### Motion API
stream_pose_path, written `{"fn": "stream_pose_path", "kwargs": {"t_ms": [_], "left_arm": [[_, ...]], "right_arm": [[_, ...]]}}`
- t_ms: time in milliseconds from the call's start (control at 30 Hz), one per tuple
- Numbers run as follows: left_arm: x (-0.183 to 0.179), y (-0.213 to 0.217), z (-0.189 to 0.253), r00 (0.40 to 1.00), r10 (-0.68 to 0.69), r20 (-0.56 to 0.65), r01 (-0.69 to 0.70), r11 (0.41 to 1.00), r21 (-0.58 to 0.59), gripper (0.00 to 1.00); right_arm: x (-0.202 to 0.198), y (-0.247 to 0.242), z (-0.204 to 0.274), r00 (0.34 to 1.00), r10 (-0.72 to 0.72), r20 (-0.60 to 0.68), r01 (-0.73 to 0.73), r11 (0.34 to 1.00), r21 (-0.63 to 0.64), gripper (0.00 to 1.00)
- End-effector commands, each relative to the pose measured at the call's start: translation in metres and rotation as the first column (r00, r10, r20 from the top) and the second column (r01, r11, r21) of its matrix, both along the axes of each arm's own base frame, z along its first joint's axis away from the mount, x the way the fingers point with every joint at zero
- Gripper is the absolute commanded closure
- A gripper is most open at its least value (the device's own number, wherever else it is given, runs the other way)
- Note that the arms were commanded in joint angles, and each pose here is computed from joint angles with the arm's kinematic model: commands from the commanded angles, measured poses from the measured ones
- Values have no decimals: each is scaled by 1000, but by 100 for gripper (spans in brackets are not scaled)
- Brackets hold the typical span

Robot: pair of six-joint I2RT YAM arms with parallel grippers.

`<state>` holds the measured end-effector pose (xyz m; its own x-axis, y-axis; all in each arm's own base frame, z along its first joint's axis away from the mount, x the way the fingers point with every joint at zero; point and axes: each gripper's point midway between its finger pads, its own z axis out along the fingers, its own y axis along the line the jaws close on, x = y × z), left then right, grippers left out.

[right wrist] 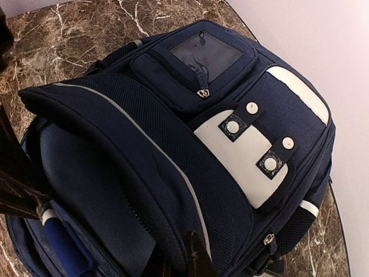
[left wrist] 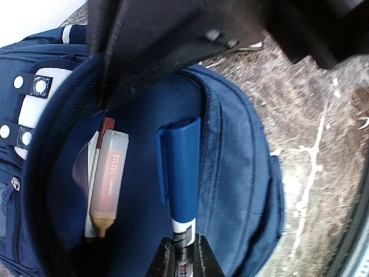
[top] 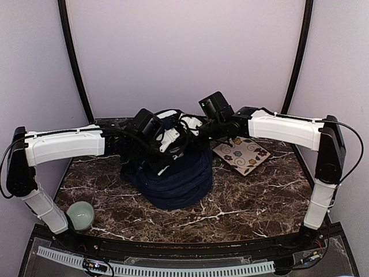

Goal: Pack the student bag
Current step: Place the pen in the upper front pocket of the bag.

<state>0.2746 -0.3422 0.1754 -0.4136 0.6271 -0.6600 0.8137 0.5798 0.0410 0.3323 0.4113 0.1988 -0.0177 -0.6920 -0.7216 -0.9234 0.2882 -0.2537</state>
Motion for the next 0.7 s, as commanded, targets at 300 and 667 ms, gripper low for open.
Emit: {"fn": "stream_pose_path", "kwargs": {"t_ms": [300, 667], "left_arm": [[37, 1, -12, 965, -13, 261, -22, 991, 131, 98], [30, -5, -46, 942, -150, 300, 69, 962, 265, 89]], "right_arm": [[-2, 15, 32, 999, 20, 48, -24, 996, 91, 93], [-4, 15, 40, 999, 20, 42, -25, 994, 106, 93]]}}
